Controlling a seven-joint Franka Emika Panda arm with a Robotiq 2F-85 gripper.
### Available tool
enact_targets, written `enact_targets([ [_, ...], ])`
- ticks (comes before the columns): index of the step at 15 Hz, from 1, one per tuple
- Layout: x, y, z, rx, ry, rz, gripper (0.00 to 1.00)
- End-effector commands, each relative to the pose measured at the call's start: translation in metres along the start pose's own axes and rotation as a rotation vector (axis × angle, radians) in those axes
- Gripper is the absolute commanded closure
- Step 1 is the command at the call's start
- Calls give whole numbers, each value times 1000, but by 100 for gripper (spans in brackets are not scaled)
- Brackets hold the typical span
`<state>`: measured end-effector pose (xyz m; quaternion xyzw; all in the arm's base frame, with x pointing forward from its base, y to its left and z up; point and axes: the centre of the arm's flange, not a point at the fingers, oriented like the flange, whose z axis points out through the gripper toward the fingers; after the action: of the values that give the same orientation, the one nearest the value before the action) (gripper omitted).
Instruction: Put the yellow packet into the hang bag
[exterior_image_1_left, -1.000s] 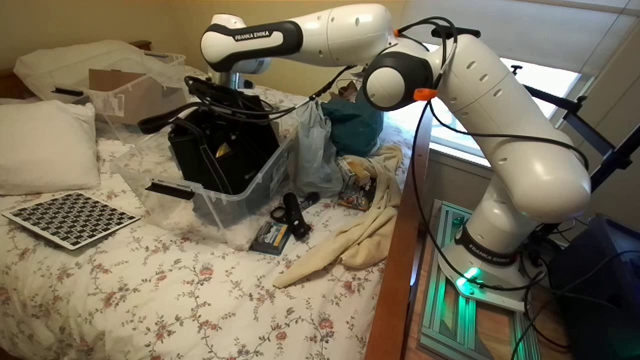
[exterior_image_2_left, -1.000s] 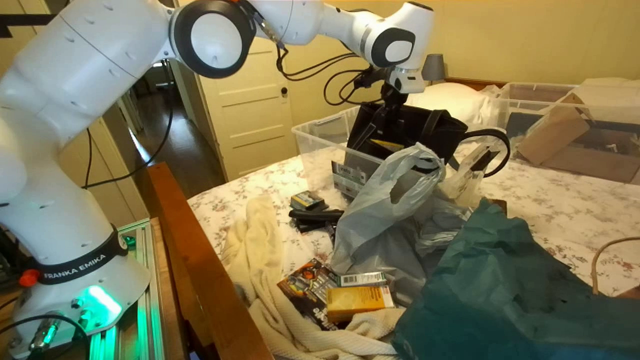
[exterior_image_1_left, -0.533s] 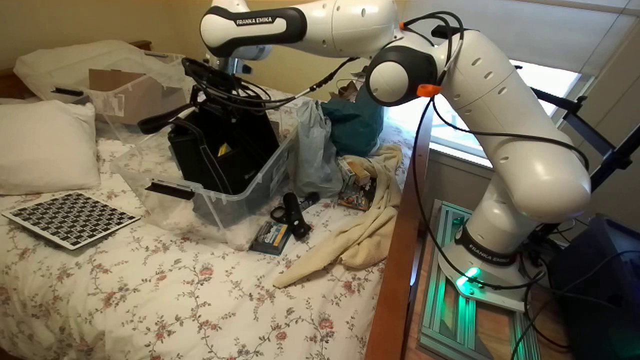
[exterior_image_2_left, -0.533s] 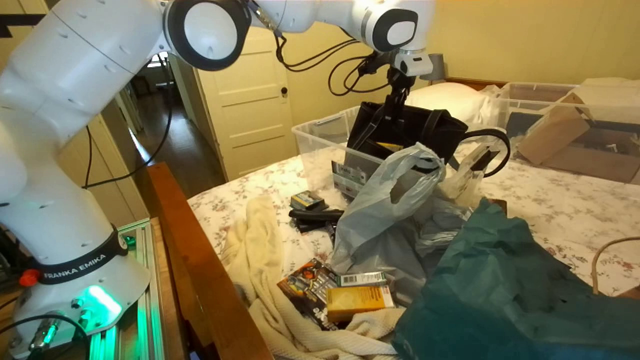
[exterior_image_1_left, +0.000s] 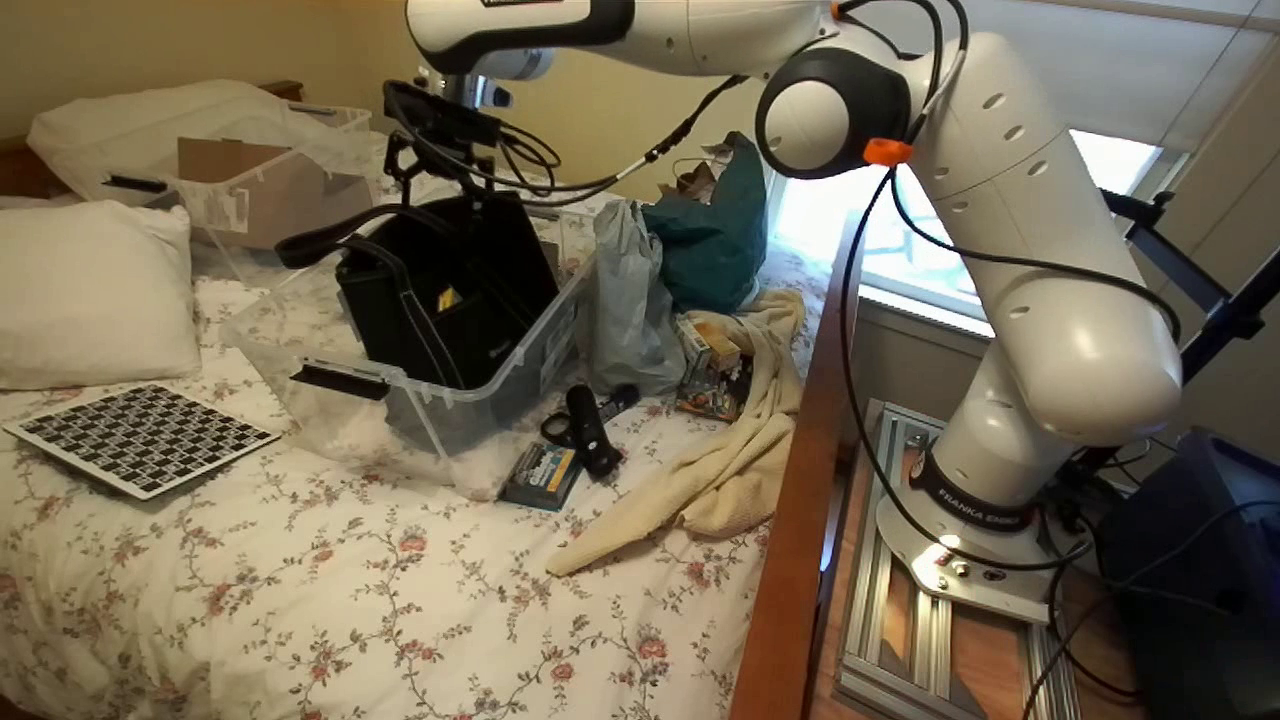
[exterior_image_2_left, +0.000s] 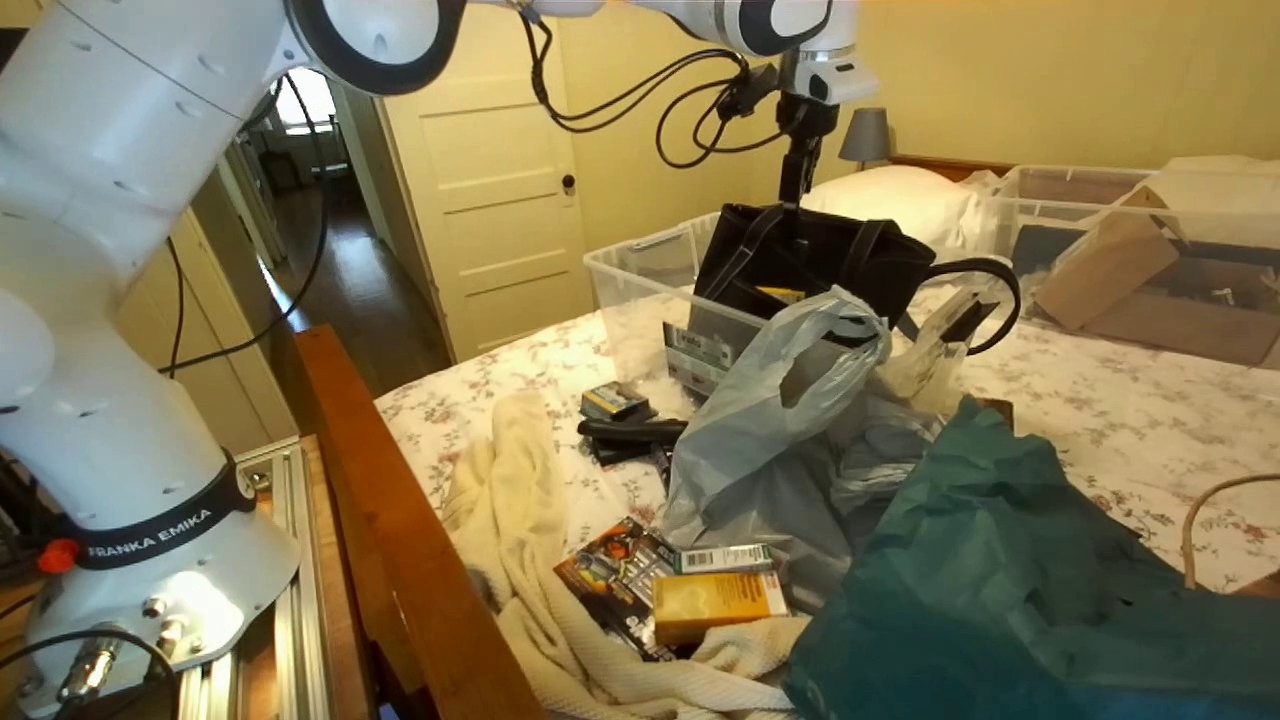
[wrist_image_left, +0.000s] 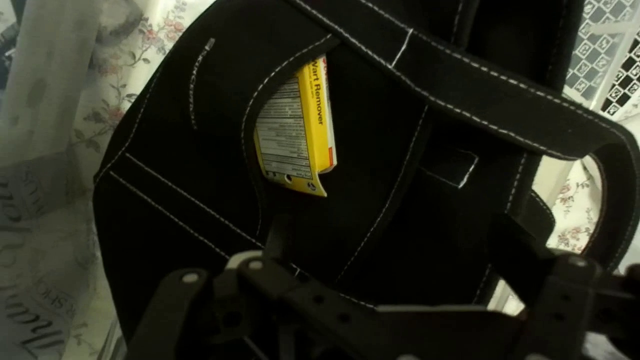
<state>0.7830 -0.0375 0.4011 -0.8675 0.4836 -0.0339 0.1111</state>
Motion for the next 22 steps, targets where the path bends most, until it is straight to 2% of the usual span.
enact_targets([
  [1, -28, 39, -21, -26, 24, -159, 0],
  [7, -49, 63, -36, -95, 34, -407, 0],
  [13, -70, 82, -43, -104, 43, -556, 0],
  [18, -85, 98, -41, -120, 42, -639, 0],
  [19, -66, 75, -38, -110, 21, -596, 0],
  [22, -73, 83, -38, -115, 17, -615, 0],
])
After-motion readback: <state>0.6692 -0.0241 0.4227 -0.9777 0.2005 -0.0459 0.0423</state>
